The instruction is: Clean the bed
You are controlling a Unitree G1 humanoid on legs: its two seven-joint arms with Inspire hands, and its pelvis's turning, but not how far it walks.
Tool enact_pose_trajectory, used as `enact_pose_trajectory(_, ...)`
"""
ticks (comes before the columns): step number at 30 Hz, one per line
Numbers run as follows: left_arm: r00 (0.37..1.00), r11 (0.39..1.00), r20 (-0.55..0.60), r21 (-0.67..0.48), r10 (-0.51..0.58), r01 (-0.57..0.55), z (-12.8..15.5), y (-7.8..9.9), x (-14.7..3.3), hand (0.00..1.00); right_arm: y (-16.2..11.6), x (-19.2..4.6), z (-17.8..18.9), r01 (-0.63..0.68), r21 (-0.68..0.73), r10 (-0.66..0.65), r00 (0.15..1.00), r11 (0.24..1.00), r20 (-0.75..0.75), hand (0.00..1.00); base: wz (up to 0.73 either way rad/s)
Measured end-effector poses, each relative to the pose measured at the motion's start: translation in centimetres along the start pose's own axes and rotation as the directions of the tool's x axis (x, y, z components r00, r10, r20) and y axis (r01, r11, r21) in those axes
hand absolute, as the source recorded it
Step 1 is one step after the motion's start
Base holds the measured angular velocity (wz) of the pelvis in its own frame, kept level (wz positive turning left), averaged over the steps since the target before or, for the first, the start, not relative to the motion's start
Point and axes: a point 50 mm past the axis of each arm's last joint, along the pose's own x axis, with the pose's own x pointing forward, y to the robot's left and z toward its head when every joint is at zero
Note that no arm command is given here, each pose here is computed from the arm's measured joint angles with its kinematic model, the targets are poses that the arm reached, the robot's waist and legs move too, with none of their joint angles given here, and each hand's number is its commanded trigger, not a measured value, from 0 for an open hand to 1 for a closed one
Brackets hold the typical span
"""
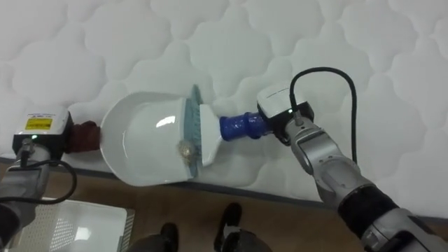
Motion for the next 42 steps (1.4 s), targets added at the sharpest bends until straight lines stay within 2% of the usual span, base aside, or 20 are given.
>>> enact_pose_trajectory(17,1.000,1.000,0.006,0.017,-0.007,0.007,0.2,-0.3,-0.3,1.00,-0.8,-0.1,1.4,-0.023,0.060,0.019,0.998,0.998,0.059,1.00,0.00)
enact_pose_trajectory(29,1.000,1.000,0.018,0.016,0.001,-0.001,0.4,-0.2,-0.3,1.00,-0.1,-0.2,3.4,-0.080,0.168,0.047,0.981,0.983,0.191,1.00,0.01)
enact_pose_trajectory(38,0.998,0.999,0.032,-0.002,0.051,-0.051,0.6,0.0,-0.3,1.00,3.0,-0.5,0.7,-0.101,0.191,0.087,0.993,0.976,0.083,1.00,0.03)
enact_pose_trajectory(42,0.998,0.998,0.029,-0.013,0.059,-0.059,0.3,-0.8,-0.9,1.00,4.0,-1.1,-1.0,-0.076,0.233,0.076,0.997,0.970,0.007,1.00,-0.02)
